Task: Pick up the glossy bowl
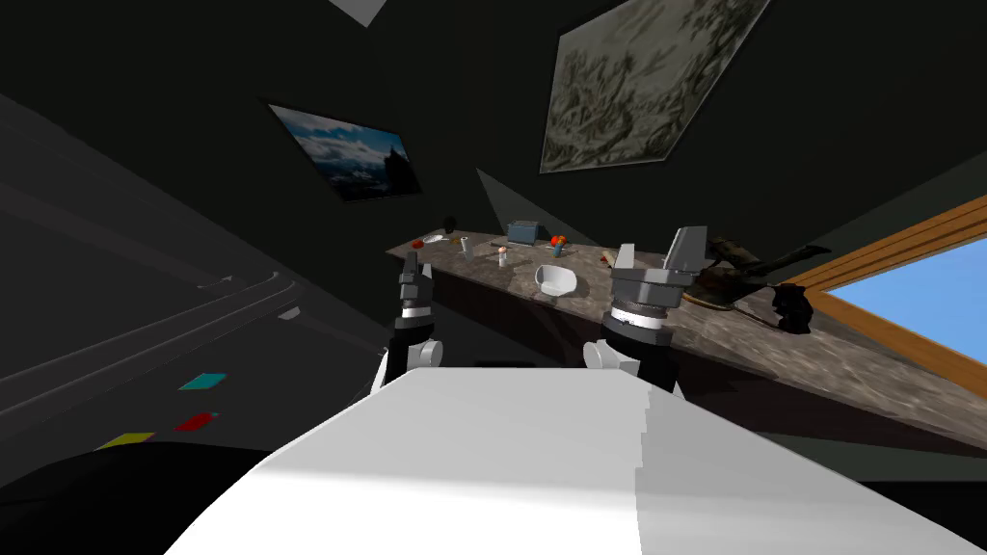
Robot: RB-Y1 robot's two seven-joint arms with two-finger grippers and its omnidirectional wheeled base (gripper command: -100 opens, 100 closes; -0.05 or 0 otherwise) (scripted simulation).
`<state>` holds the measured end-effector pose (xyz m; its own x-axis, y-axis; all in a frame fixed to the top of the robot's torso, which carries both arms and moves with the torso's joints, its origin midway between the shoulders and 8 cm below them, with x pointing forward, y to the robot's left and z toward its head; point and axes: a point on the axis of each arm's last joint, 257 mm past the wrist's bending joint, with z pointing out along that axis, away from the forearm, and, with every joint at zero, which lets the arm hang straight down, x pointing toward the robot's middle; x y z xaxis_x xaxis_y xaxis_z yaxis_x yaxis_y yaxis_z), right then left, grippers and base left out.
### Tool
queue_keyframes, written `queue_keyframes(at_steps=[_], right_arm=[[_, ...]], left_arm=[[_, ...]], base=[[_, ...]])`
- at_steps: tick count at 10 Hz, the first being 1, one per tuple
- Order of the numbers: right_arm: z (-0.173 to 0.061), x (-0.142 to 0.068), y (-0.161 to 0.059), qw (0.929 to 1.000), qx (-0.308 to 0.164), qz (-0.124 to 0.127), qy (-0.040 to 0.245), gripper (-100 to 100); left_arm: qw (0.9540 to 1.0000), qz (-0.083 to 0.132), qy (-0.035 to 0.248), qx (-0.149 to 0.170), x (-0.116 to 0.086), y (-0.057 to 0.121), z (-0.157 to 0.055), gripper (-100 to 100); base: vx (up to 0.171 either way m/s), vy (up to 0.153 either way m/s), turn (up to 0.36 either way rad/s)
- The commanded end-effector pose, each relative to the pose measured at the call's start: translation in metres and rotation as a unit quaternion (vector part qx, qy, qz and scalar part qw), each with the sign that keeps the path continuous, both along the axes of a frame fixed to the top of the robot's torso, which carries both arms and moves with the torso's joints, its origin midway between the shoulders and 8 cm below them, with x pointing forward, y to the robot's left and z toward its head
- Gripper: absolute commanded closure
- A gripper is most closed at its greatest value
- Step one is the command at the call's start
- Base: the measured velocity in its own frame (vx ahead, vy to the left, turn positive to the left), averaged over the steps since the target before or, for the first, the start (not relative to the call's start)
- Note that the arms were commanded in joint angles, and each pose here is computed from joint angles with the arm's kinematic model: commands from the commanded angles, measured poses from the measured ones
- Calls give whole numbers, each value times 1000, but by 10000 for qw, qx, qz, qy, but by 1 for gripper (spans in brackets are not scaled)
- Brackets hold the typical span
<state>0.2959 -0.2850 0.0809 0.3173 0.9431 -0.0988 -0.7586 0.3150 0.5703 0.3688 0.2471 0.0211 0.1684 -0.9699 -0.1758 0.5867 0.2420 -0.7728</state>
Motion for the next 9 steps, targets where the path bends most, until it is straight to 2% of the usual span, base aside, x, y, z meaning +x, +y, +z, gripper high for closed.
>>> queue_keyframes(at_steps=[1,3,6,7,9], right_arm=[[-4,3,4,9998,-167,62,91,-100],[-16,9,7,9986,-436,133,285,-100],[-45,22,6,9936,-862,148,718,-100],[-46,22,7,9929,-926,179,729,-100],[-73,31,1,9859,-1252,136,1097,-100]], left_arm=[[10000,0,0,0,0,0,0,0],[10000,0,0,-1,0,0,0,0],[10000,-1,-1,-2,0,0,0,0],[10000,-1,-1,-2,0,0,0,0],[10000,-1,0,-1,0,0,0,0]], base=[[12,42,96],[48,132,128],[62,203,180],[50,160,77],[71,161,197]])
